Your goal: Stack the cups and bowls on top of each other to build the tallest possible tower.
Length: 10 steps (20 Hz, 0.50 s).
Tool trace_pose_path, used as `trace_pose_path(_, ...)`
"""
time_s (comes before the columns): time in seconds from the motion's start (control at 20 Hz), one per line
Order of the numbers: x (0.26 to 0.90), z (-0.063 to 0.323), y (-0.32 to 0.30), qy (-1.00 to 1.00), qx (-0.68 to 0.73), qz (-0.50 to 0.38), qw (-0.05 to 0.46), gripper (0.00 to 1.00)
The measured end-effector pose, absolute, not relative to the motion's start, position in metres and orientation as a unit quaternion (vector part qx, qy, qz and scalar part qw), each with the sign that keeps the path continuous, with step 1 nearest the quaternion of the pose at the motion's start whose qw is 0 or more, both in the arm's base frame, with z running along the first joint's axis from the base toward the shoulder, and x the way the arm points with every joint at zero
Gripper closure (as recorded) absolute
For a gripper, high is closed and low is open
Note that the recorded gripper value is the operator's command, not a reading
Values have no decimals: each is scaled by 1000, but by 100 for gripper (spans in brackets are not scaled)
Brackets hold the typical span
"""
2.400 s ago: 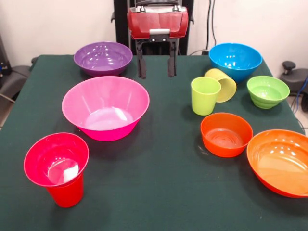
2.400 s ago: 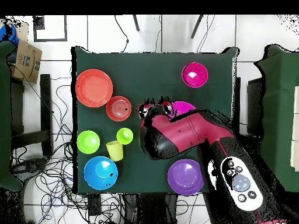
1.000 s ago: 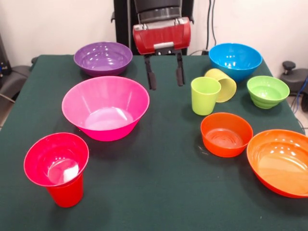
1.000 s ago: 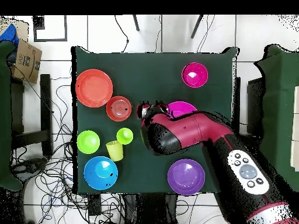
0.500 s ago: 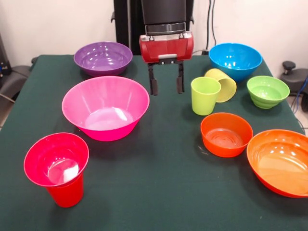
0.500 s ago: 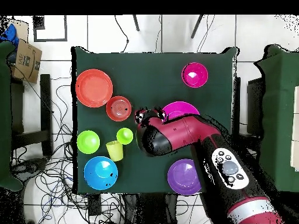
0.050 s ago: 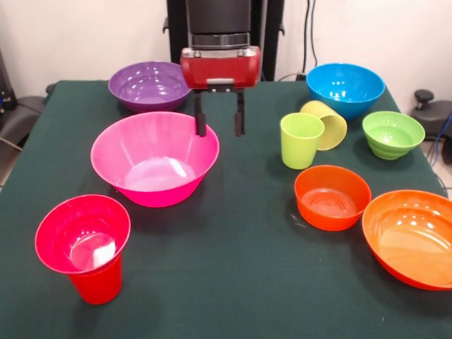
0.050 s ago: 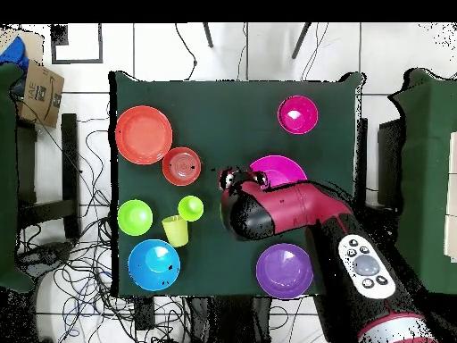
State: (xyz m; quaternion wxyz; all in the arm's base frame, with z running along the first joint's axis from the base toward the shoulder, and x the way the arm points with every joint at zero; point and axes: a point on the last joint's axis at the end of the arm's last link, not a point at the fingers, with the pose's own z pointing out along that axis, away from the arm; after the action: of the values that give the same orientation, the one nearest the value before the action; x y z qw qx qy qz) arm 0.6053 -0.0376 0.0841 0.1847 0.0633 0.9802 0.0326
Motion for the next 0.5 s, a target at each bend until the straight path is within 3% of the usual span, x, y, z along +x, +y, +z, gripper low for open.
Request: trace_pose_path(0.5, 604, 84, -62, 979, 90, 20, 182, 0)
